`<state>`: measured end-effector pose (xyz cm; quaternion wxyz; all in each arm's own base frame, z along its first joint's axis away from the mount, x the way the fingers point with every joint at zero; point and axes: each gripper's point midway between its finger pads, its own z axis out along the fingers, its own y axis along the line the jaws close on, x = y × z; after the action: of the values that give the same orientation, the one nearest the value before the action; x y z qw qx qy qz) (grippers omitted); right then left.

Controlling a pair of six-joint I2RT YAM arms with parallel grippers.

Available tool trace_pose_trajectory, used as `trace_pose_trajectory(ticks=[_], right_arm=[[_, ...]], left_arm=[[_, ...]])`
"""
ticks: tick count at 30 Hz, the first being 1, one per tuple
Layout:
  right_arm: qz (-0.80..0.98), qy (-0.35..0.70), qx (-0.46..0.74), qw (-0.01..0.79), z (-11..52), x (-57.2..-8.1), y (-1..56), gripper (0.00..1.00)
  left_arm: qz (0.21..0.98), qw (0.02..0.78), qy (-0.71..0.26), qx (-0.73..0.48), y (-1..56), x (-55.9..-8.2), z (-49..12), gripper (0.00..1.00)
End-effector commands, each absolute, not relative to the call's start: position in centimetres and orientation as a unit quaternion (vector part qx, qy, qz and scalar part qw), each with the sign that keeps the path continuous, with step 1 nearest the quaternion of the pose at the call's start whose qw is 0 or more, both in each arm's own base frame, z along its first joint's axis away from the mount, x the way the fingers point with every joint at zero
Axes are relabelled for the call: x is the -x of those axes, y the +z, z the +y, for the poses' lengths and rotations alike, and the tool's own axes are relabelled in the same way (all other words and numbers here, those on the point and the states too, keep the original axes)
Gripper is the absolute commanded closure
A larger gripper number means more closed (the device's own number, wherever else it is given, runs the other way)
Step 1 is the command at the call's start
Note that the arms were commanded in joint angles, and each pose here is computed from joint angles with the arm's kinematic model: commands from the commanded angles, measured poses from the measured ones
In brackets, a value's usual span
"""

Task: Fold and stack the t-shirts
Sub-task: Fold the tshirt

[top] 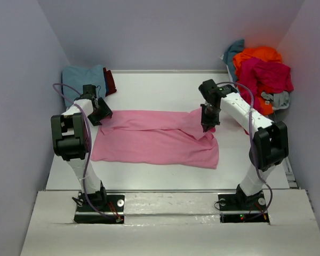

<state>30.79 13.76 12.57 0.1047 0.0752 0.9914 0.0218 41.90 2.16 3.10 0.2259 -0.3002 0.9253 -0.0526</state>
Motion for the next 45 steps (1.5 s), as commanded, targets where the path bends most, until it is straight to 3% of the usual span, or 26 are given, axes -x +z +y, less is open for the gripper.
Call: trace_pose_trajectory(ticks=[1,10,14,17,25,28,29,37,45], right_arm=[[0.997,0.046,-0.038,0.058,15.7,-28.2,11.3,0.93],[0.999,0.026,-0.034,0.03,15.8,-27.0,8.8,0.9],[0.999,0.024,-0.034,0.03,15.9,-26.6,8.3,0.52],[0.996,0.027,-0.04,0.074,15.9,-28.0,10.1,0.36],[0.985,0.008,-0.056,0.161,16.4,-33.6,11.8,0.4],[0.982,0.002,-0.056,0.18,17.1,-36.2,11.1,0.47],[0.982,0.001,-0.057,0.183,17.3,-36.7,10.8,0.53],[0.983,-0.026,-0.067,0.17,18.2,-39.9,6.4,0.75],[0.987,-0.025,-0.097,0.122,17.1,-40.5,2.0,0.78]], left_arm=[[0.924,0.24,-0.054,0.295,4.5,-41.6,2.3,0.27],[0.923,0.243,-0.057,0.293,4.9,-41.6,2.2,0.27],[0.923,0.243,-0.058,0.293,4.9,-41.7,2.2,0.27],[0.923,0.243,-0.058,0.293,5.0,-41.7,2.2,0.27],[0.923,0.242,-0.056,0.293,4.9,-41.7,2.3,0.27],[0.923,0.242,-0.056,0.293,4.9,-41.7,2.3,0.27],[0.923,0.243,-0.056,0.293,5.0,-41.8,2.3,0.27],[0.922,0.248,-0.054,0.292,5.6,-42.1,2.4,0.27],[0.923,0.244,-0.052,0.292,5.5,-41.7,2.4,0.27]])
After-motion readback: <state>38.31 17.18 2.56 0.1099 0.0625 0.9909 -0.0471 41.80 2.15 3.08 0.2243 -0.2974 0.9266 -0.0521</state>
